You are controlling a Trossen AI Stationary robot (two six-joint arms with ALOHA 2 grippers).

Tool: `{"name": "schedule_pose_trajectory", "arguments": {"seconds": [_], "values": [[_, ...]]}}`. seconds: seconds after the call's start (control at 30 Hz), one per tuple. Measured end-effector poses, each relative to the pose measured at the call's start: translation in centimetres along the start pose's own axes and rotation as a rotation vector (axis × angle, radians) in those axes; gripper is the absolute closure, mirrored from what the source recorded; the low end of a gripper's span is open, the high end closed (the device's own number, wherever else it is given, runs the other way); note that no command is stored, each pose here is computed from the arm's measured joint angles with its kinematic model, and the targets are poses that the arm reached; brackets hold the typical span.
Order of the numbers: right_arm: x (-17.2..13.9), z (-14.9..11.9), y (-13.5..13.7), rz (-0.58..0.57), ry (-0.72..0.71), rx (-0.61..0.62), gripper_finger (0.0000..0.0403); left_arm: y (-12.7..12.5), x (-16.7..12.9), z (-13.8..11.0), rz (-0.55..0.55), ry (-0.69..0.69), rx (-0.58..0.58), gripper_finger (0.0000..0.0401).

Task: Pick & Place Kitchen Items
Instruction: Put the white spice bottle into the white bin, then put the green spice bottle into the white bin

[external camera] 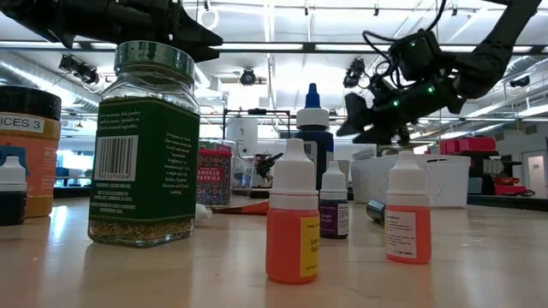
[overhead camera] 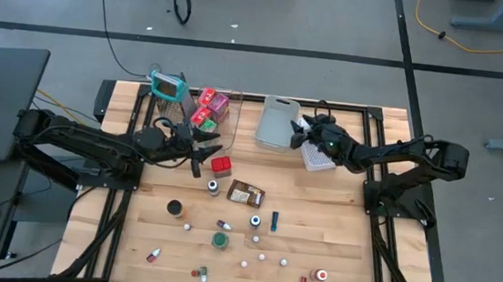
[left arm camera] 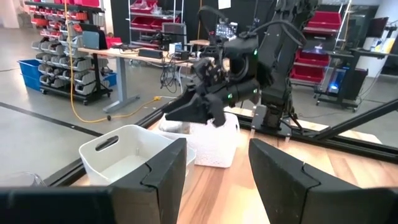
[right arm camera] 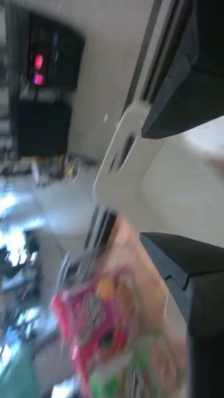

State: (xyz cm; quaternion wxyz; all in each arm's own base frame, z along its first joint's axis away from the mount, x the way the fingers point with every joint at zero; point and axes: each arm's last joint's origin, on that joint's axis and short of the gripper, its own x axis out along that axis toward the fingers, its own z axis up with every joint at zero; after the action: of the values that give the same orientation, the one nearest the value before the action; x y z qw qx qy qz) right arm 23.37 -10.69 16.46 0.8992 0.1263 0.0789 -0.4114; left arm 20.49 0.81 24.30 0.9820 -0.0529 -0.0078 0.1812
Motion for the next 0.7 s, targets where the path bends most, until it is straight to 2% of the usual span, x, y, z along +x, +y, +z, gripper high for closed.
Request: {"name": "schedule_pose_trajectory", "arguments": {"seconds": [0.13, 0.37, 0.7], "values": [[-0.1, 0.8, 0.6, 0.120, -0.059, 0.031, 0.0135, 0.0, 0.0, -0.1, 0.001, 0.011, 0.004, 0.0218], [-1.0, 1.7, 2.5, 0.352, -0.153, -0.008, 0.0135, 0.0, 0.0, -0.2, 0.002, 0.019, -0.004, 0.0218], [-3.2, 0.9, 5.9, 0.776, -0.100, -0.061, 0.0135, 0.0, 0.0, -0.2, 0.003, 0.018, -0.019, 0.0218]]}}
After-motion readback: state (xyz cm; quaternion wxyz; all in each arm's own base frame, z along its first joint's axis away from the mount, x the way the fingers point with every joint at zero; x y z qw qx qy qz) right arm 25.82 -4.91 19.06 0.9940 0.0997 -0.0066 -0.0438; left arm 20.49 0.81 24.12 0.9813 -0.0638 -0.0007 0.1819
